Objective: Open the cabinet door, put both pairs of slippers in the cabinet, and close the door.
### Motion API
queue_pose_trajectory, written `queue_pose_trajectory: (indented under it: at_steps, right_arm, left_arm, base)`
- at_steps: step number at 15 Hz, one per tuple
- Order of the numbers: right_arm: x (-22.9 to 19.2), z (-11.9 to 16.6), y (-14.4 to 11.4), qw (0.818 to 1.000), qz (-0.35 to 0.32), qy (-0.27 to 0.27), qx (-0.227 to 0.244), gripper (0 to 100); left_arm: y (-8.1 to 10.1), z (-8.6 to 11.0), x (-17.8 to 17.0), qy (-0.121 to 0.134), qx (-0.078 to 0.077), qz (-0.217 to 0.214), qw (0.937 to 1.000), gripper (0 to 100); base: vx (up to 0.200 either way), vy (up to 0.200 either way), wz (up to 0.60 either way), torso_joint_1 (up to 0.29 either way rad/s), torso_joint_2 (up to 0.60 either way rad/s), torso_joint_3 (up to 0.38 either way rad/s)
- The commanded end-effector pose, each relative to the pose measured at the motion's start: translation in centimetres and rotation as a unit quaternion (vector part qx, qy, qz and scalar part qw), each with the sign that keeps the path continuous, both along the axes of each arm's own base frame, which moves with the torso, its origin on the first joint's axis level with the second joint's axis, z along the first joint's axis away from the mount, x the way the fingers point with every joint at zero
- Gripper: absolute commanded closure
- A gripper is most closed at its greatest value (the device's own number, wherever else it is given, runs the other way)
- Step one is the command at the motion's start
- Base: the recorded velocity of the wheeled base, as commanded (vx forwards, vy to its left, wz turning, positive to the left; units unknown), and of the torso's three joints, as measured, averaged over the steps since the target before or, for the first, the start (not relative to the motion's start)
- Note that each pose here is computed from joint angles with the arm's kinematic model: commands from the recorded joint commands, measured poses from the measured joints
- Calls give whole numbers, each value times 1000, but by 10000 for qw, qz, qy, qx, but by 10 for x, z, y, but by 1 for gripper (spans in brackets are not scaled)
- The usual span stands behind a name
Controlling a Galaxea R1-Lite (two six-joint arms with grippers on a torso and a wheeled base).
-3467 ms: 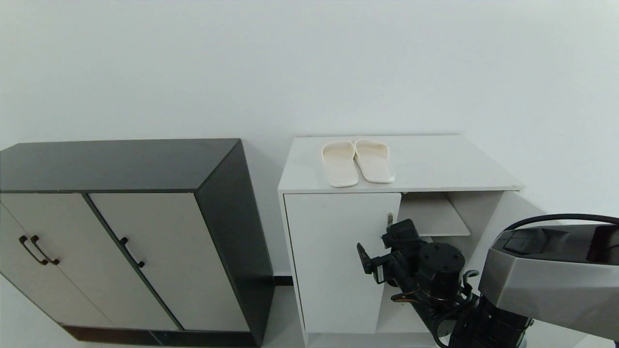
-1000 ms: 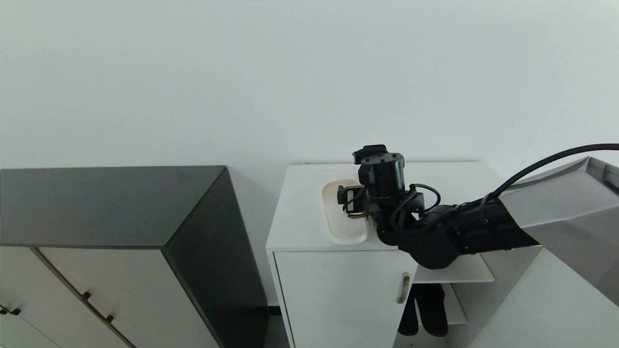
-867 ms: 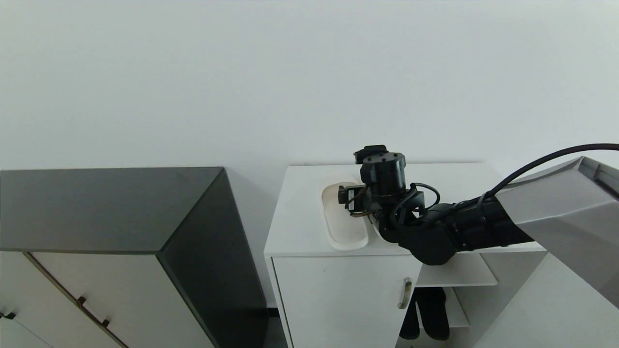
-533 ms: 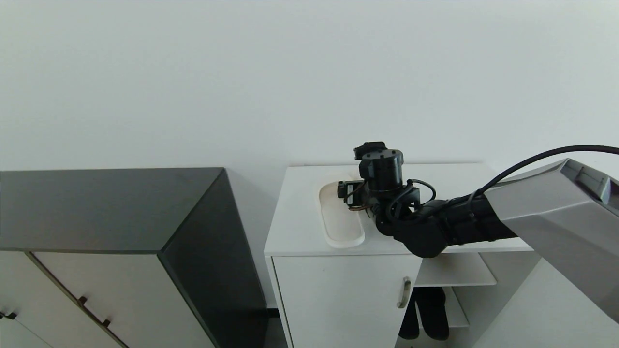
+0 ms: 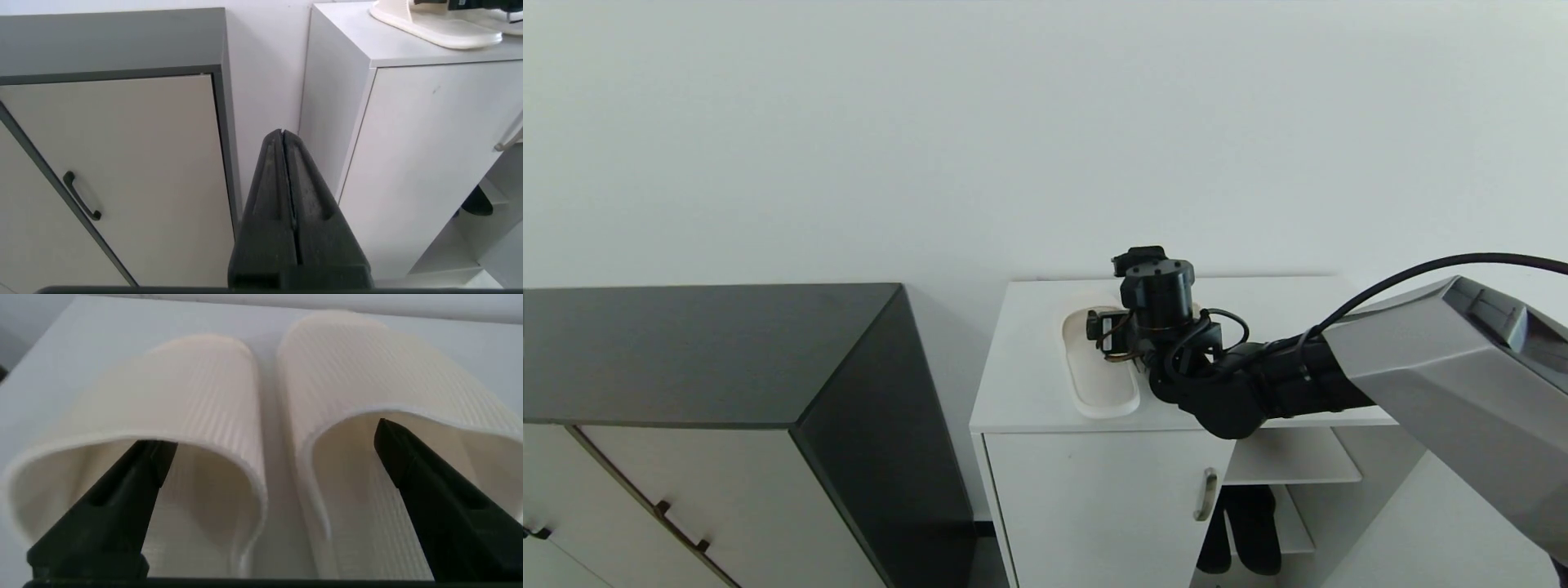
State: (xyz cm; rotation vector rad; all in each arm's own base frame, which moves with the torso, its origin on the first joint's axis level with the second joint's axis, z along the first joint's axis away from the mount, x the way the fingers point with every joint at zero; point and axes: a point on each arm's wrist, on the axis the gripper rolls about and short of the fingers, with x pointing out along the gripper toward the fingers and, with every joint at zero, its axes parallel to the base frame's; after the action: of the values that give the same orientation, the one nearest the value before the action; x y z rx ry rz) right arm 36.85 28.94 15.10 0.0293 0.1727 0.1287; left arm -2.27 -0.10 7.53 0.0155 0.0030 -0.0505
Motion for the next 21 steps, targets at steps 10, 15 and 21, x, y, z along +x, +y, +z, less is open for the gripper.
queue_pose_trajectory:
  at_steps: [10, 15, 21]
  right_arm:
    - [-7, 9, -2, 10000, 17, -48, 17, 100]
    - [-54, 41, -20, 9996, 229, -107, 90, 100]
    - [-126, 34, -35, 9968, 797, -34, 23, 100]
  left_arm:
    - [0, 0, 0, 6, 7, -1, 10000, 100]
    - [0, 0, 0, 6, -1, -1, 10000, 100]
    - [0, 0, 0, 6, -9, -1, 10000, 100]
  base:
    - [0, 0, 0, 0, 0, 0]
    - [0, 0, 0, 0, 0, 0]
    - [0, 0, 0, 0, 0, 0]
